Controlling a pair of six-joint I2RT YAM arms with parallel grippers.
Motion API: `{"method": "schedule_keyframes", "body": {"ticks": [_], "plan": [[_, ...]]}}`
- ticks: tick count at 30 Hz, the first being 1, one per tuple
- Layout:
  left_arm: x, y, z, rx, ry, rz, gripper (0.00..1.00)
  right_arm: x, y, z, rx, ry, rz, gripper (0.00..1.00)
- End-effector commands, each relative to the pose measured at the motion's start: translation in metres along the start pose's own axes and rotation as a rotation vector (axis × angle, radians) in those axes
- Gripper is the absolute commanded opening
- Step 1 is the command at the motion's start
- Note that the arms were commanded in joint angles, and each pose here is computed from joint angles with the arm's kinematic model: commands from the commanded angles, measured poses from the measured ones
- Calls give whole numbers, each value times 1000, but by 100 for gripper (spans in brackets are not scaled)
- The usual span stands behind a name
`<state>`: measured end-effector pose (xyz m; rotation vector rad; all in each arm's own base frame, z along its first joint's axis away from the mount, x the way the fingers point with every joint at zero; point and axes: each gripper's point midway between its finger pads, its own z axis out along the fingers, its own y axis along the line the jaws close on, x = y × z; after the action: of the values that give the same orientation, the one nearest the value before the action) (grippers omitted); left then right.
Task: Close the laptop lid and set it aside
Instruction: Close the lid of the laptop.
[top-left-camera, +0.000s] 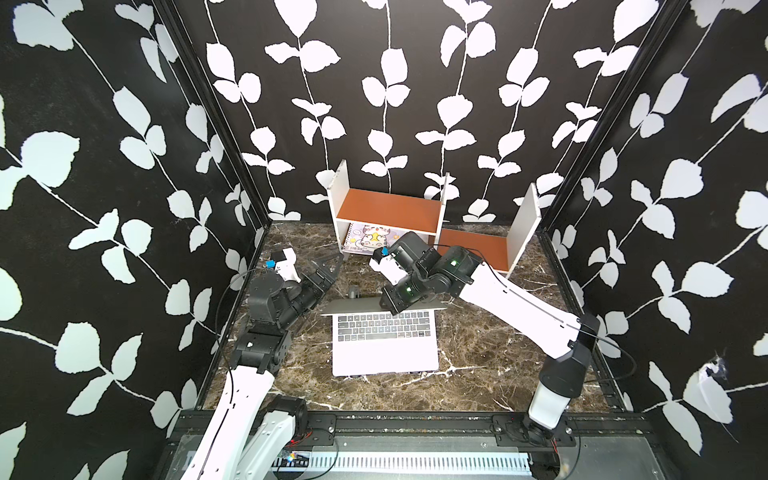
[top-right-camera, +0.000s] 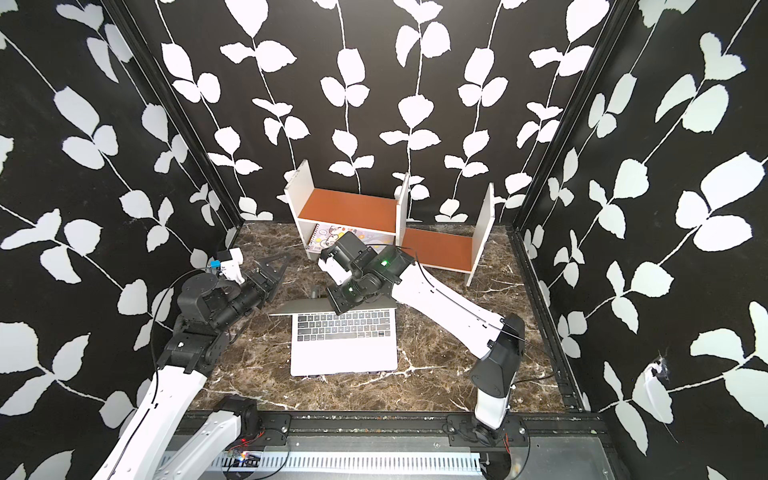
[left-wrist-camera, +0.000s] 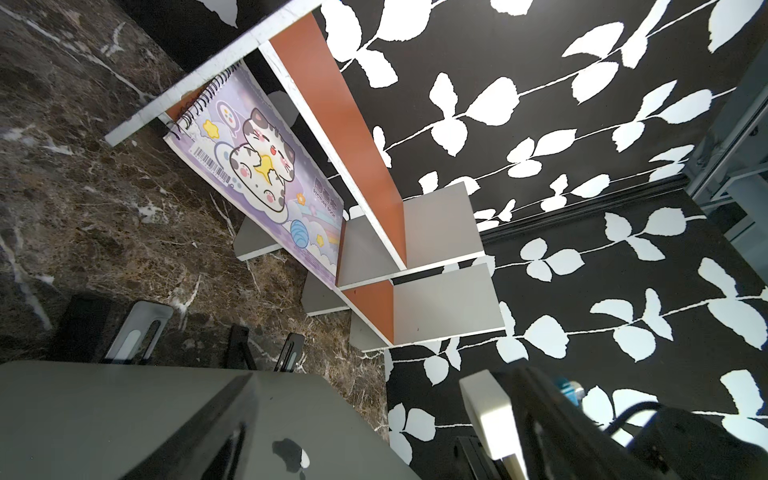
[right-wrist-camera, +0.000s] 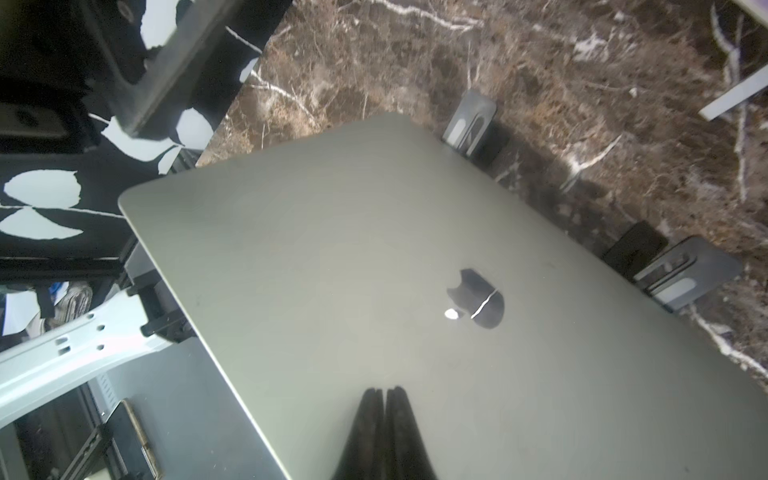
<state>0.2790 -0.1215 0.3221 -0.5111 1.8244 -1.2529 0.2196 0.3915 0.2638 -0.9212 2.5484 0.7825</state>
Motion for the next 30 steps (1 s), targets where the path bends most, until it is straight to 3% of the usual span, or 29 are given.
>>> {"method": "schedule_keyframes", "body": {"ticks": [1, 8, 14, 22, 30], "plan": [[5, 0, -1, 19, 9, 11, 91, 14, 11, 5, -58, 67, 0, 10], [21, 17, 2, -13, 74, -3, 92, 47, 0, 40, -89, 195, 63, 12], [43, 44, 4, -57, 153, -17, 92, 64, -18, 65, -104, 227, 124, 12], [73, 97, 6, -145, 224, -42, 91, 61, -64, 99, -69, 104, 160, 12], [90, 126, 11, -180, 269, -64, 89, 61, -77, 117, -95, -13, 167, 12]]}}
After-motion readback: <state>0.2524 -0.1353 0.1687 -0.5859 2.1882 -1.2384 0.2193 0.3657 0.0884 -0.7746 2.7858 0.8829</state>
